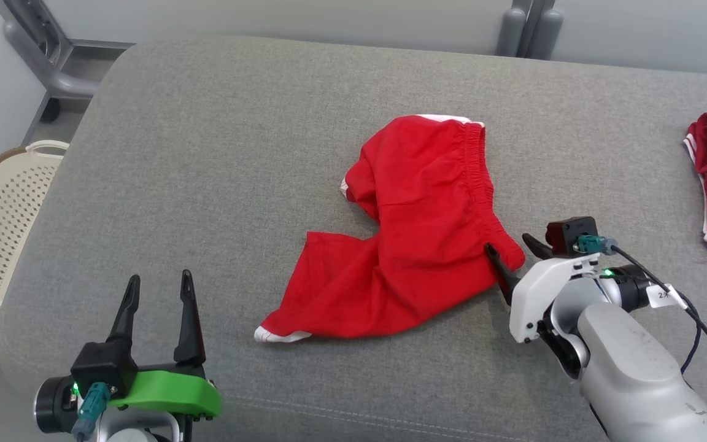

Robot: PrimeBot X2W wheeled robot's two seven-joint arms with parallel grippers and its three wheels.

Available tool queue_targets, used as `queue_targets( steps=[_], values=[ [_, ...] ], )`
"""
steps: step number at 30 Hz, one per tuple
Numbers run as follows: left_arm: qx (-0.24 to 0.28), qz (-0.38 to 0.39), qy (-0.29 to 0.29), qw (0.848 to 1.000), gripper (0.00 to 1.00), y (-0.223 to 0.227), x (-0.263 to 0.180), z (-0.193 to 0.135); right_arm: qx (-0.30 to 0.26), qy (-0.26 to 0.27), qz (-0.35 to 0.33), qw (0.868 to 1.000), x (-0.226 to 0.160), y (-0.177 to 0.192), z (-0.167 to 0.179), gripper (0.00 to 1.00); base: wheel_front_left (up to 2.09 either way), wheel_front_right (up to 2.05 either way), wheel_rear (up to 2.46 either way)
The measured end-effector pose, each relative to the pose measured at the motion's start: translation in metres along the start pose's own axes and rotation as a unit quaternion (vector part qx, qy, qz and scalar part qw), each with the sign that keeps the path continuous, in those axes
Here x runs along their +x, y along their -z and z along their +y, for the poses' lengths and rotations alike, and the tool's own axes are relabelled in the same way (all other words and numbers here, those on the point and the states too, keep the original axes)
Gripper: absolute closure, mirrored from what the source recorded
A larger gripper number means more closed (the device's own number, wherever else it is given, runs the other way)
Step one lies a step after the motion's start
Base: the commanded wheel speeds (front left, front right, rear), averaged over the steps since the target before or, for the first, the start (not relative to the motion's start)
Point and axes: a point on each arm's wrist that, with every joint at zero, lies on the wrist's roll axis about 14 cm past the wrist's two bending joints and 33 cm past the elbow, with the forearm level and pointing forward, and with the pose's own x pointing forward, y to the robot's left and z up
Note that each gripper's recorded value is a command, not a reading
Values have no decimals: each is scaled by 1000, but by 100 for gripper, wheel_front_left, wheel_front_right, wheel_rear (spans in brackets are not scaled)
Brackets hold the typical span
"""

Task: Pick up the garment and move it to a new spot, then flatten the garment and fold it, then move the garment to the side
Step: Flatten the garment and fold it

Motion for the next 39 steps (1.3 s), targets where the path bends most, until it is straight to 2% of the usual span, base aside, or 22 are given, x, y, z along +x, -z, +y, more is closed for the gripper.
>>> queue_targets(
  steps=[5, 7, 8, 18, 31, 39],
  values=[
    [0, 4, -6, 1000, 0, 3, -1, 4, 4, -7, 39, 999, 12, 13, 1, 0, 0, 0, 0],
    [-2, 6, -9, 1000, 0, 5, -2, 5, 5, -13, 50, 999, 15, 18, 4, 96, 0, 0, 0],
    [-1, 9, -12, 1000, 0, 6, -3, 7, 5, -16, 49, 999, 17, 18, 6, 100, 0, 0, 0],
    [-2, 9, -9, 1000, 0, 8, -3, 8, 17, -20, -1, 1000, 11, 1, 5, 100, 0, 0, 0],
    [-10, 12, 41, 999, 0, 12, 4, -25, 53, 25, -53, 997, -56, -7, -43, 100, 0, 0, 0],
    [-12, 13, 55, 998, 0, 14, 6, -34, 58, 27, -52, 997, -84, -13, -43, 100, 0, 0, 0]
  ],
)
